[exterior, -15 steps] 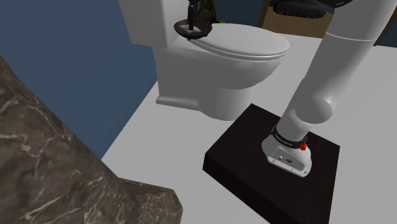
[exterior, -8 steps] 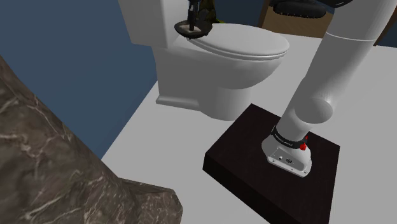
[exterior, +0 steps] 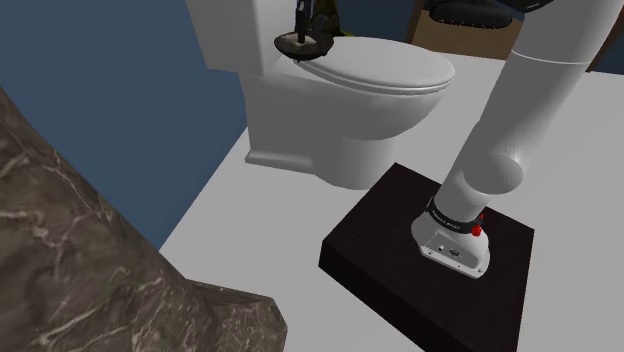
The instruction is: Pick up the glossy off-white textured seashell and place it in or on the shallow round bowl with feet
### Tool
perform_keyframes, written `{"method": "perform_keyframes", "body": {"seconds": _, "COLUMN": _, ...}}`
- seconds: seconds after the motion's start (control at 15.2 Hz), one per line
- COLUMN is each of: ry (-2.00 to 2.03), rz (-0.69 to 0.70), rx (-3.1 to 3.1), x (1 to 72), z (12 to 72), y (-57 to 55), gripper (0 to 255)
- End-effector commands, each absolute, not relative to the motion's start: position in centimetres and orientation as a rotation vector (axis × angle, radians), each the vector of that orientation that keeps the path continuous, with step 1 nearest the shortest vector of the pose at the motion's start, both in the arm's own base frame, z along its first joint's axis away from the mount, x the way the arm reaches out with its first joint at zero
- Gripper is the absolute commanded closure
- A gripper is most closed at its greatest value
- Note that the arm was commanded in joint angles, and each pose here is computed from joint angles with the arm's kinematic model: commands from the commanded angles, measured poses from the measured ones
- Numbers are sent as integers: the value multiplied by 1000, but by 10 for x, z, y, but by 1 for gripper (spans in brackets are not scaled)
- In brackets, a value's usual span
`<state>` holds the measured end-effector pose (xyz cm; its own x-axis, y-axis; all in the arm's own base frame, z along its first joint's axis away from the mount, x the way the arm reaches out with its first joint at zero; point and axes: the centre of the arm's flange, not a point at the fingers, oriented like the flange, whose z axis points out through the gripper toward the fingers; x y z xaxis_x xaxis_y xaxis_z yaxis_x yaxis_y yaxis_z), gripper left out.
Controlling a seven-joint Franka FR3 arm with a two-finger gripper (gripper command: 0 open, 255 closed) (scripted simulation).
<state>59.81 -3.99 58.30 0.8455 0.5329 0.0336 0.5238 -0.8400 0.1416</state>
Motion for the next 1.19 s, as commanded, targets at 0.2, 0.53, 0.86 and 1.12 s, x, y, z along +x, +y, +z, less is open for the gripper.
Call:
{"method": "perform_keyframes", "body": {"seconds": 0.2, "ry": 832, "rz": 108, "rx": 2895, "x": 597, "z": 610, "y": -40, "gripper": 255}}
{"method": "perform_keyframes", "body": {"seconds": 0.53, "ry": 832, "rz": 108, "rx": 2895, "x": 597, "z": 637, "y": -40, "gripper": 255}}
{"method": "perform_keyframes", "body": {"seconds": 0.86, "ry": 832, "rz": 108, "rx": 2895, "x": 597, "z": 663, "y": -40, "gripper": 255}}
{"method": "perform_keyframes", "body": {"seconds": 1.12, "ry": 832, "rz": 108, "rx": 2895, "x": 597, "z": 684, "y": -40, "gripper": 255}}
